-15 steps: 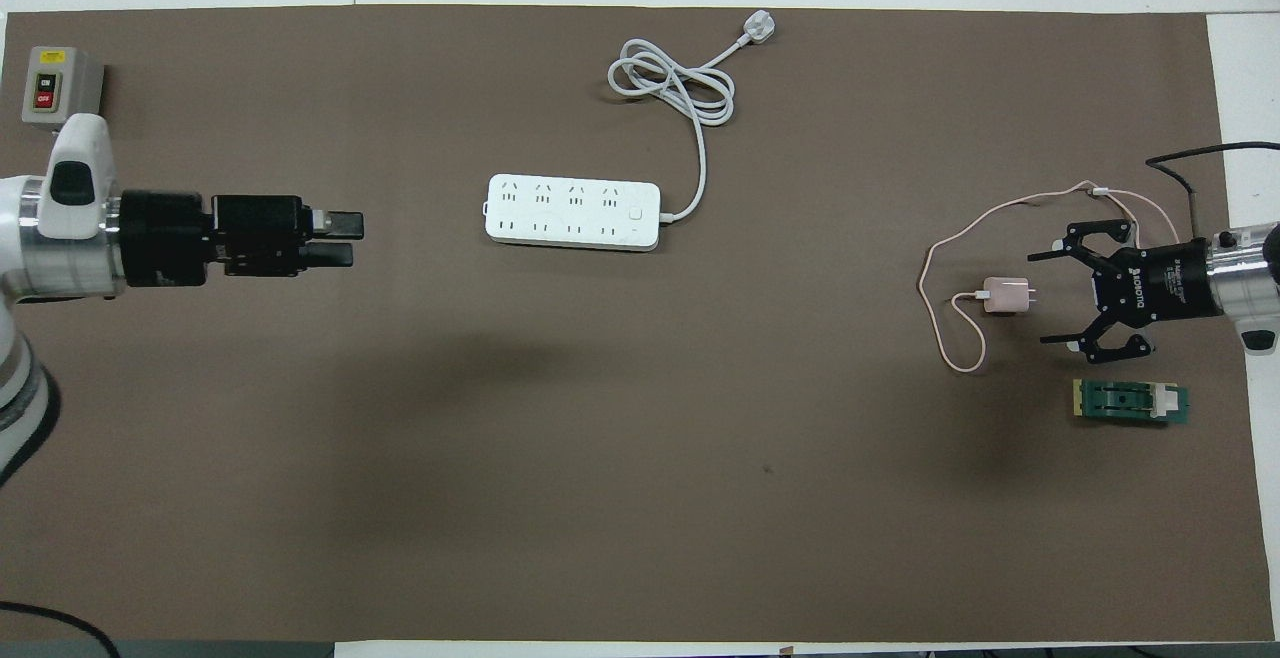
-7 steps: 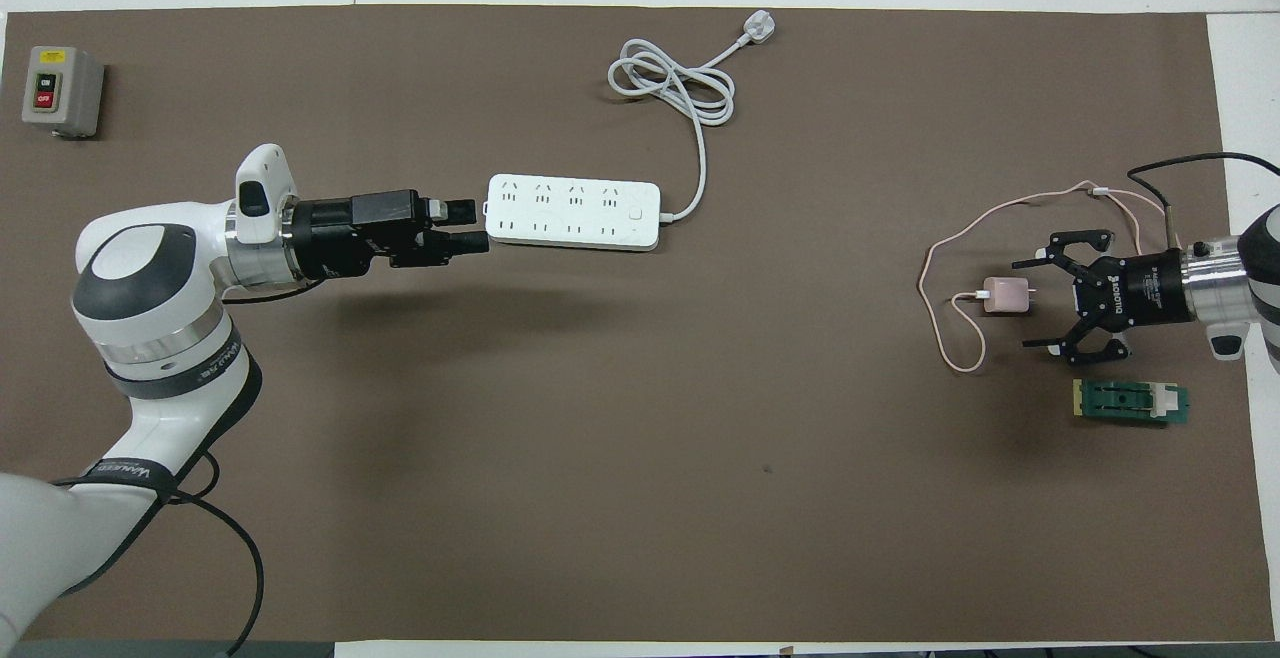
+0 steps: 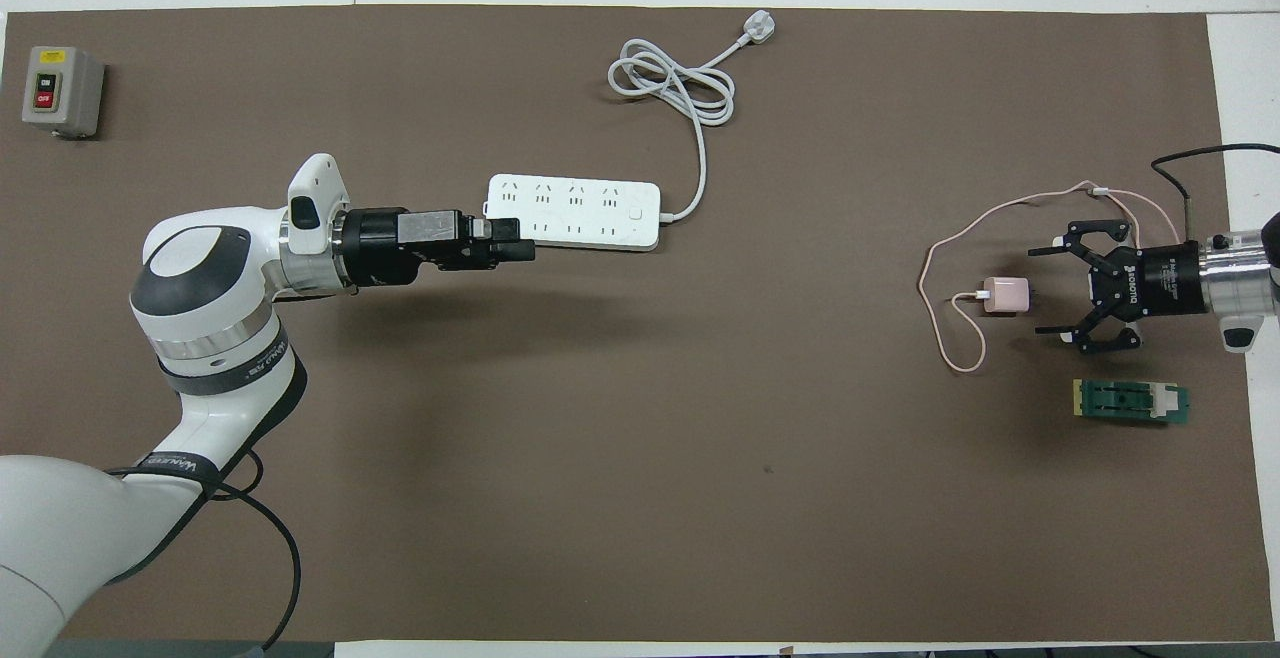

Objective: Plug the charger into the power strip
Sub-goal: 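Lower the right gripper onto the pink charger and grasp it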

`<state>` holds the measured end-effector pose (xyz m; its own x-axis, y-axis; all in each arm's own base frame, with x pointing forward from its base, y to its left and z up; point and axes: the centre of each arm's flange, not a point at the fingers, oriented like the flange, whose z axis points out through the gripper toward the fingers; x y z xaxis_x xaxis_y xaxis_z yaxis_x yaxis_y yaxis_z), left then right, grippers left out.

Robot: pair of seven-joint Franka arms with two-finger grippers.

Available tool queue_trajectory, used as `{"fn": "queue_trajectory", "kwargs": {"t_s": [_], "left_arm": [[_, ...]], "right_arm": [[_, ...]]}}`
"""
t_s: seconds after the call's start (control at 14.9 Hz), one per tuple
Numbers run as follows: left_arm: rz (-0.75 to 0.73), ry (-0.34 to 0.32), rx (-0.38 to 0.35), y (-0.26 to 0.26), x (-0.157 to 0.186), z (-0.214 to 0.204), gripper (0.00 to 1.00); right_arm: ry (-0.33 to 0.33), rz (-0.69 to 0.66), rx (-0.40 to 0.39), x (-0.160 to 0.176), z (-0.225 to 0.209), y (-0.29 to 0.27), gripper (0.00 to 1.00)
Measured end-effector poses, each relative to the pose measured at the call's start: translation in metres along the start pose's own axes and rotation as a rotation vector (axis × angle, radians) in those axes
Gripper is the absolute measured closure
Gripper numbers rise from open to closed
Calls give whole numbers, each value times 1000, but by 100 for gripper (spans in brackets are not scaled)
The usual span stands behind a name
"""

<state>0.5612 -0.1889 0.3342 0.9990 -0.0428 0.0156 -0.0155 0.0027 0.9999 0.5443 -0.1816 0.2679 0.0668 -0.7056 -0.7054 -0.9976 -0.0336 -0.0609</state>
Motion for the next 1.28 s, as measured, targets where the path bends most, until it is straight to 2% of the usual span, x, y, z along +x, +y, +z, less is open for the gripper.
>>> {"fn": "queue_trajectory", "kwargs": {"t_s": [0.13, 0.34, 0.54, 0.81, 1.28], "left_arm": [[4, 16, -20, 2, 2, 2, 0], [4, 45, -69, 7, 1, 27, 0], [4, 97, -65, 6, 1, 48, 0], [-6, 135, -40, 2, 0, 59, 0], [-39, 153, -7, -13, -9, 66, 0]], "right_arm": [[-7, 0, -9, 5, 7, 1, 0], [-13, -12, -20, 10, 14, 3, 0], [-15, -12, -23, 11, 16, 4, 0], [-18, -13, -28, 12, 19, 7, 0], [-23, -24, -34, 16, 24, 13, 2]]}}
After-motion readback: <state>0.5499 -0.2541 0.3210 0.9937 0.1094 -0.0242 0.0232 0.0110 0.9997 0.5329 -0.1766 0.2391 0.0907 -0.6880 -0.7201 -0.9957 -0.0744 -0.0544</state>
